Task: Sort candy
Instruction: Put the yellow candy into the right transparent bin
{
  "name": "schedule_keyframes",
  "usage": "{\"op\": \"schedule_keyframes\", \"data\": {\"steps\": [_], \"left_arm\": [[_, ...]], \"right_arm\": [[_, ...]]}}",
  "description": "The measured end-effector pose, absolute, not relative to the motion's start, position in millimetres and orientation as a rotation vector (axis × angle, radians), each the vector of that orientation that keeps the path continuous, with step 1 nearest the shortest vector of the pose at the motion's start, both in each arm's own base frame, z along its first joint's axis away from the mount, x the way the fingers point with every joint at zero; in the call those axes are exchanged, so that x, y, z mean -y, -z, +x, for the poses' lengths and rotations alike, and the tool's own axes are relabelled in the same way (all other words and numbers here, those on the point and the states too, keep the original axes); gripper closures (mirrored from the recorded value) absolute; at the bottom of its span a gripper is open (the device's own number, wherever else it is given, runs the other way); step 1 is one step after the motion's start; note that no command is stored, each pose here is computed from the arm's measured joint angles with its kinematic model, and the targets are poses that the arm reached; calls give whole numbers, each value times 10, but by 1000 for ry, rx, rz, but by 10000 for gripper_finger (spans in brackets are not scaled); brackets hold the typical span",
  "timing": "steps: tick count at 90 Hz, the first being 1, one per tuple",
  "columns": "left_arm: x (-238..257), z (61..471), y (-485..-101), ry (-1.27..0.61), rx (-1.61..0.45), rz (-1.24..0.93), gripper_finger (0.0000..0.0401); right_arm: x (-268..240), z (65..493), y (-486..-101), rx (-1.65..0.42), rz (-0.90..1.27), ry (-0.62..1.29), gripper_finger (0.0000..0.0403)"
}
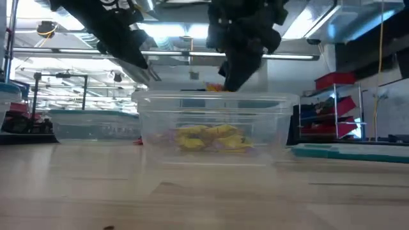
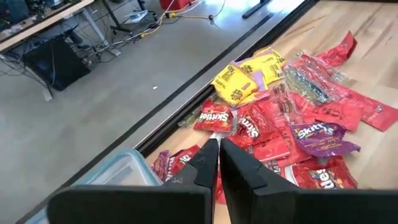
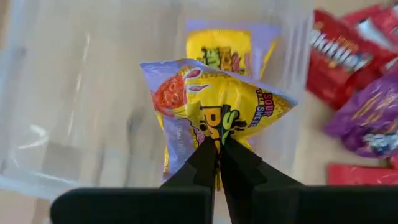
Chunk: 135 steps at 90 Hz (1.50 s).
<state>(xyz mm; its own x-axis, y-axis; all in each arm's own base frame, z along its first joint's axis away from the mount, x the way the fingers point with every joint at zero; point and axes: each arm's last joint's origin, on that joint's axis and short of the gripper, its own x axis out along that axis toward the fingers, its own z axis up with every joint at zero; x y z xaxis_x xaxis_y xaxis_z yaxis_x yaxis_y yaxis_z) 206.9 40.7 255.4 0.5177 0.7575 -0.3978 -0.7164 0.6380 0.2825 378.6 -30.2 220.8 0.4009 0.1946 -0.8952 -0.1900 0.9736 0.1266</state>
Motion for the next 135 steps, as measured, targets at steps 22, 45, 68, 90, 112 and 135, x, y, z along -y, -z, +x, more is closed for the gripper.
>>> {"op": "schedule_keyframes", "data": {"steps": [22, 45, 68, 90, 112, 135], "left_arm": [[-407, 2070, -2554, -886, -520, 86, 401], [-408, 2073, -2560, -886, -512, 83, 401], [-408, 2074, -2560, -889, -507, 74, 401], [-409, 2073, -2560, -891, -504, 66, 401], [-409, 2071, -2557, -891, -507, 67, 401], [-410, 2072, -2560, -892, -504, 66, 401]], "right_arm": [[232, 3836, -2037, -1195, -73, -218, 376], [252, 3821, -2051, -1214, -111, -158, 272], [212, 3822, -2067, -1192, -3, -241, 267], [235, 3920, -1761, -1224, -12, -198, 348], [239, 3921, -1792, -1242, -25, -193, 382], [288, 3904, -2142, -1278, -188, -87, 366]]}}
